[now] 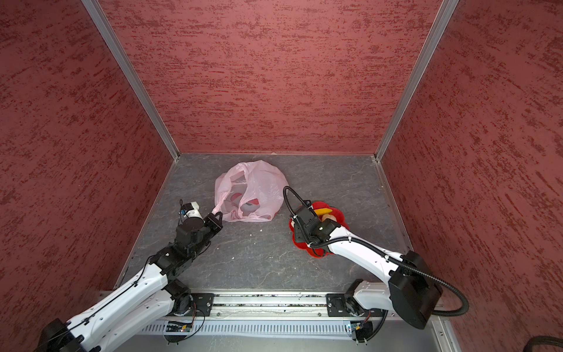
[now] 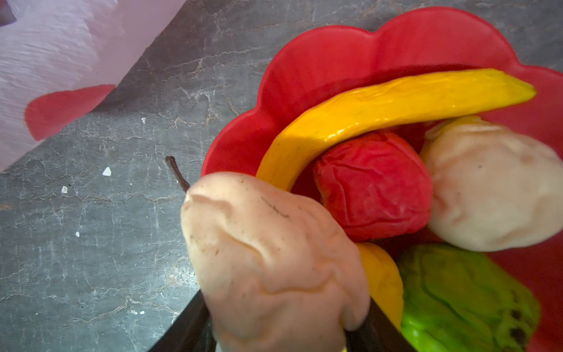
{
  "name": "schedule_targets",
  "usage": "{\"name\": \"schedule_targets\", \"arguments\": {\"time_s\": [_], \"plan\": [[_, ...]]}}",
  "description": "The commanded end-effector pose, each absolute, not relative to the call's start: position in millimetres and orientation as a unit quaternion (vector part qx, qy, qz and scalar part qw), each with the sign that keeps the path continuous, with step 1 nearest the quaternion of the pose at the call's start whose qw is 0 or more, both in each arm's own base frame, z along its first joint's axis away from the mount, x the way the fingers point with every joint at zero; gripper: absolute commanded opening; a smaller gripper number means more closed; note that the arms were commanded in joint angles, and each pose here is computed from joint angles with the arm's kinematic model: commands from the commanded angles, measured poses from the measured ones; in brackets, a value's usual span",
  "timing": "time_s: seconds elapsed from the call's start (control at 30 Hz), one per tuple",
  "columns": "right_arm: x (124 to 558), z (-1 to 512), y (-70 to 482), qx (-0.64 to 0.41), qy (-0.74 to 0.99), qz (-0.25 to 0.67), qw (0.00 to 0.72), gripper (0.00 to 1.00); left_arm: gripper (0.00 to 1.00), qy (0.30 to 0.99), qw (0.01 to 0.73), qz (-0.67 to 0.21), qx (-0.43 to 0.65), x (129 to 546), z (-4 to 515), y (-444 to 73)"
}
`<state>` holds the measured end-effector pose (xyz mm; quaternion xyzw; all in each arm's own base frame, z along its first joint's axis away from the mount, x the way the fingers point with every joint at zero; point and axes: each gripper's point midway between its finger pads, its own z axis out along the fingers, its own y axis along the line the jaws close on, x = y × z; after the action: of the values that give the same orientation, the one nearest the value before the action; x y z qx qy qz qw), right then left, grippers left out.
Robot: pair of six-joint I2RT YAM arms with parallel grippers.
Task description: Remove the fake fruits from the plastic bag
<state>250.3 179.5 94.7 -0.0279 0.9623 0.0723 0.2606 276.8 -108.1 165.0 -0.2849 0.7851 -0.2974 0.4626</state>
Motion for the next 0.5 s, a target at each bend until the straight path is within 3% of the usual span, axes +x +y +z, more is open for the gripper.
{"name": "schedule_targets", "arguments": {"time_s": [0.0, 0.47], "plan": [[259.7, 104.0, 187.3, -0.029, 0.958, 0.086, 0.274, 0.48, 0.02, 0.782, 0.463, -0.306, -0.283, 277.2, 169.3, -110.9], [259.1, 96.5, 188.3, -0.031, 0.960, 0.083, 0.265, 0.56, 0.02, 0.780, 0.464, -0.309, -0.282, 278.0, 169.8, -112.0]]}}
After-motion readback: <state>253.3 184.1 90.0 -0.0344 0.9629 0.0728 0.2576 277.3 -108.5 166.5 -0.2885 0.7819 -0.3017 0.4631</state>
